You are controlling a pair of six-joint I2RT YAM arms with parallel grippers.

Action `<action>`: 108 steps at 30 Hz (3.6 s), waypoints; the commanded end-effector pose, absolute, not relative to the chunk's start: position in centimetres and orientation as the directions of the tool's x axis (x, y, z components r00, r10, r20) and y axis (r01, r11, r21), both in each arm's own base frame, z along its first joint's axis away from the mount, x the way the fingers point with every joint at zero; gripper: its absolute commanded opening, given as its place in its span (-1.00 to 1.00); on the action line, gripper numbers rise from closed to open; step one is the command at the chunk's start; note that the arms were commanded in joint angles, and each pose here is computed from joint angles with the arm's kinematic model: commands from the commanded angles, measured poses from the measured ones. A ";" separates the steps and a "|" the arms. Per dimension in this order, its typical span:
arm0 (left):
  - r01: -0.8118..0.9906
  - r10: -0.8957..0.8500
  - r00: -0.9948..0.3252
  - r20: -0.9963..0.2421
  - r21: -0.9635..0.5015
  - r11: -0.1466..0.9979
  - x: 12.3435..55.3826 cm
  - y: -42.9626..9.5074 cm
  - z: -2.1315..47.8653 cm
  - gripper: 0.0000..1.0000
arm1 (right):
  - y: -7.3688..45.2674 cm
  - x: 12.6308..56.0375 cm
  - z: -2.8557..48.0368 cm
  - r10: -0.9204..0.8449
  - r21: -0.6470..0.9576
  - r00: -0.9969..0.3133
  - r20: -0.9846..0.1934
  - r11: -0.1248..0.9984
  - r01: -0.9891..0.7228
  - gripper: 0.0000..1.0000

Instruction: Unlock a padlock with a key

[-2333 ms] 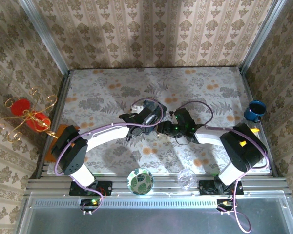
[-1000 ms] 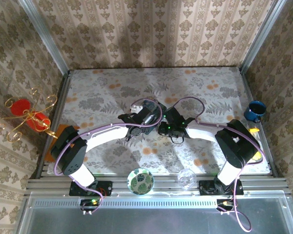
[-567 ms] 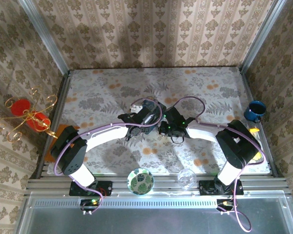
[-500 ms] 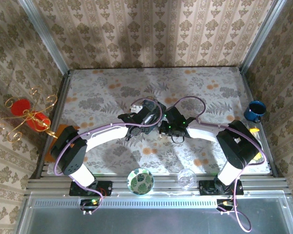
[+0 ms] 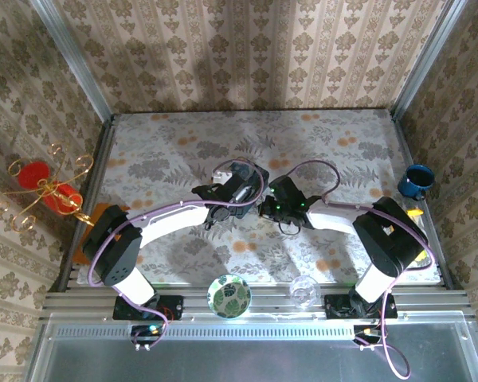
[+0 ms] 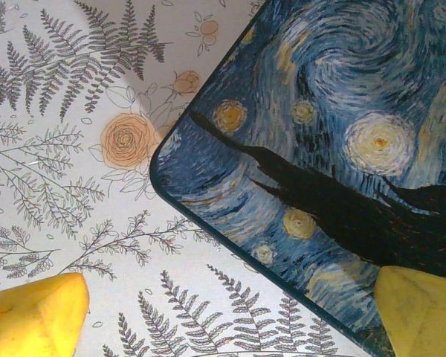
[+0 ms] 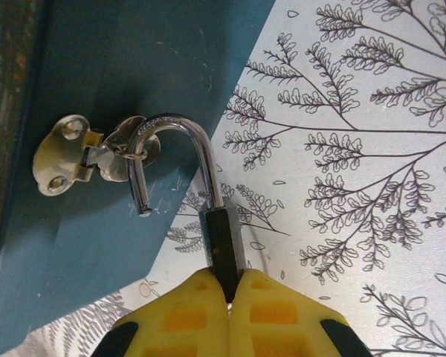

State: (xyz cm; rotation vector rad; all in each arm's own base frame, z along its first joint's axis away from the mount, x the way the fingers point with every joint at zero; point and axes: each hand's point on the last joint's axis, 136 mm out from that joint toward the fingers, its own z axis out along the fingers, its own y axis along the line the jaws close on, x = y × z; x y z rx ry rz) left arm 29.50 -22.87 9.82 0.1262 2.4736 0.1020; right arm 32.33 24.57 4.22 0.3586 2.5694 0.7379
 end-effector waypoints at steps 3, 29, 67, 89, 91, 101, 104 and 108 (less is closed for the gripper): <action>0.099 0.186 -0.851 -0.491 0.198 0.975 27.1 -20.6 6.8 1.00 | 24.6 33.5 5.3 0.502 0.654 -0.798 -0.333 0.733 0.187 -1.00; 0.128 0.195 -0.857 -0.478 0.169 0.977 26.7 -21.6 6.2 1.00 | 26.0 35.4 5.5 0.665 0.781 -0.699 -0.262 0.572 0.250 -1.00; 0.130 0.195 -0.862 -0.468 0.167 0.977 26.1 -21.3 5.9 1.00 | 25.4 38.9 6.8 0.689 0.813 -0.676 -0.262 0.535 0.230 -1.00; -0.102 -0.065 -0.767 -0.638 0.020 0.995 28.8 -14.8 12.0 0.97 | 16.1 29.3 9.4 0.480 0.593 -0.756 -0.445 0.791 0.153 -1.00; -0.130 -0.135 -0.741 -0.658 -0.058 0.990 28.7 -14.8 13.0 1.00 | 15.3 28.8 9.8 0.473 0.594 -0.759 -0.448 0.791 0.142 -1.00; -0.198 -0.424 -0.741 -0.521 -0.434 0.879 28.6 -16.9 12.0 1.00 | 12.6 27.0 10.8 0.455 0.608 -0.777 -0.436 0.785 0.119 -1.00; -0.175 -0.429 -0.748 -0.507 -0.472 0.864 29.6 -18.0 11.5 1.00 | 12.5 27.0 10.7 0.461 0.618 -0.777 -0.429 0.777 0.119 -1.00; -0.130 -0.426 -0.742 -0.518 -0.512 0.849 31.9 -18.9 11.1 1.00 | 12.7 27.1 10.7 0.465 0.628 -0.776 -0.426 0.769 0.116 -1.00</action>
